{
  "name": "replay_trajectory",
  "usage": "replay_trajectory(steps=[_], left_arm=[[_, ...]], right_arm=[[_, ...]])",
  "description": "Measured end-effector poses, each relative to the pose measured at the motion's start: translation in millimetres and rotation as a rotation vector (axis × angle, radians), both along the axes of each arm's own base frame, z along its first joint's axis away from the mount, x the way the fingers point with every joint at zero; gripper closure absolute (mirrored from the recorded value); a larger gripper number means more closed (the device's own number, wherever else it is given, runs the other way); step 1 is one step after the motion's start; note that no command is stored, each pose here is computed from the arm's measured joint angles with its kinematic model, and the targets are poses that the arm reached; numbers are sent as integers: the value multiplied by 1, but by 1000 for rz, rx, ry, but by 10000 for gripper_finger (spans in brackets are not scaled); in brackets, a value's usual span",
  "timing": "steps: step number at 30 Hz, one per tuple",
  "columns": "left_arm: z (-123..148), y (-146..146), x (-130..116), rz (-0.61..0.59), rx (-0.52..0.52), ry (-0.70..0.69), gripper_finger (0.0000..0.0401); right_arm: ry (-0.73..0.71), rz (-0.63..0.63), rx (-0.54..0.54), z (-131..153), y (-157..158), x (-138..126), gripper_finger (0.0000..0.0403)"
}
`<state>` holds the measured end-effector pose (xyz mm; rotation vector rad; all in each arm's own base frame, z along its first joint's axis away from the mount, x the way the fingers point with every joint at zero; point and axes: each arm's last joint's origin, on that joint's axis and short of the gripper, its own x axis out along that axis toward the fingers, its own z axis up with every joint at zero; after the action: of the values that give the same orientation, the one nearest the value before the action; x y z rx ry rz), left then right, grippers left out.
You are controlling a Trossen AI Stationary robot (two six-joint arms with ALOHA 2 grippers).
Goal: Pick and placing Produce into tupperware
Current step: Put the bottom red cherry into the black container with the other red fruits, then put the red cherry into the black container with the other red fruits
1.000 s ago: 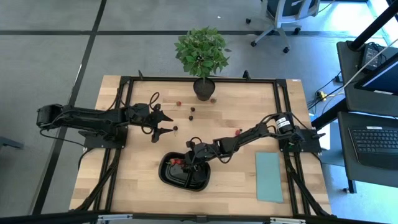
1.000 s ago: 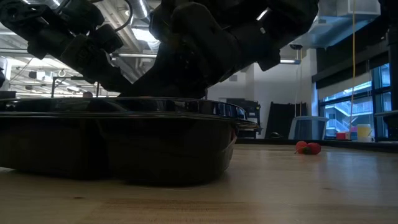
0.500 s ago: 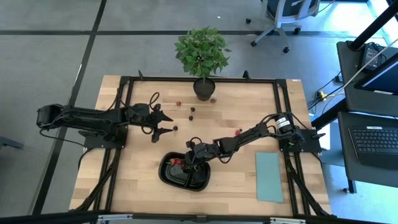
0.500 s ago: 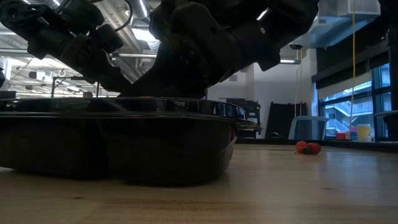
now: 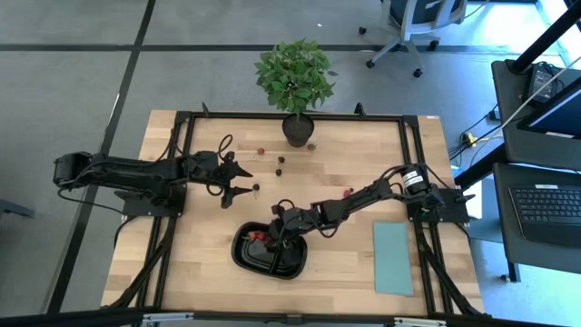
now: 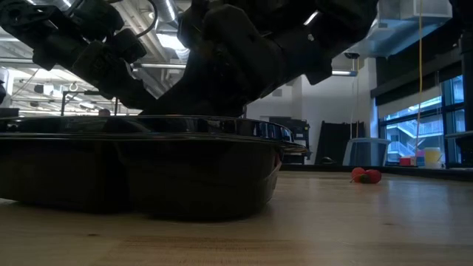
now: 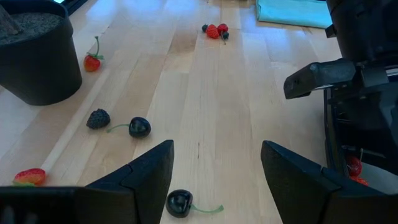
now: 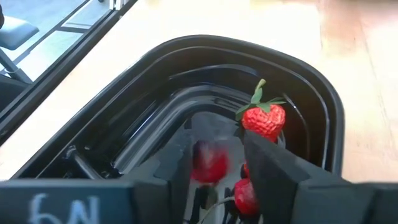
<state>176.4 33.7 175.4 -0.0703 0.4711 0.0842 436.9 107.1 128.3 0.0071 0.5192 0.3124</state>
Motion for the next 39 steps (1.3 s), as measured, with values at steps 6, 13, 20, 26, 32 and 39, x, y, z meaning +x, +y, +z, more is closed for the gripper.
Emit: replay_trajectory(steps=[6, 13, 20, 26, 32, 39], left_arm=[[0, 0, 0, 1, -2, 0, 165], [0, 0, 0, 1, -3, 1, 165], [0, 0, 0, 2, -4, 3, 165], [-1, 0, 0, 2, -7, 10, 165], [-2, 0, -1, 14, -32, 25, 165], [-3, 0, -2, 14, -35, 32, 165]], right_arm=[[2, -14, 9, 0, -3, 1, 199], [36, -49, 21, 12, -9, -3, 174], [239, -185, 124, 66, -30, -32, 178], [537, -520, 124, 100, -58, -83, 179], [748, -921, 24, 109, -83, -128, 179], [880, -1017, -19, 83, -92, -149, 179]])
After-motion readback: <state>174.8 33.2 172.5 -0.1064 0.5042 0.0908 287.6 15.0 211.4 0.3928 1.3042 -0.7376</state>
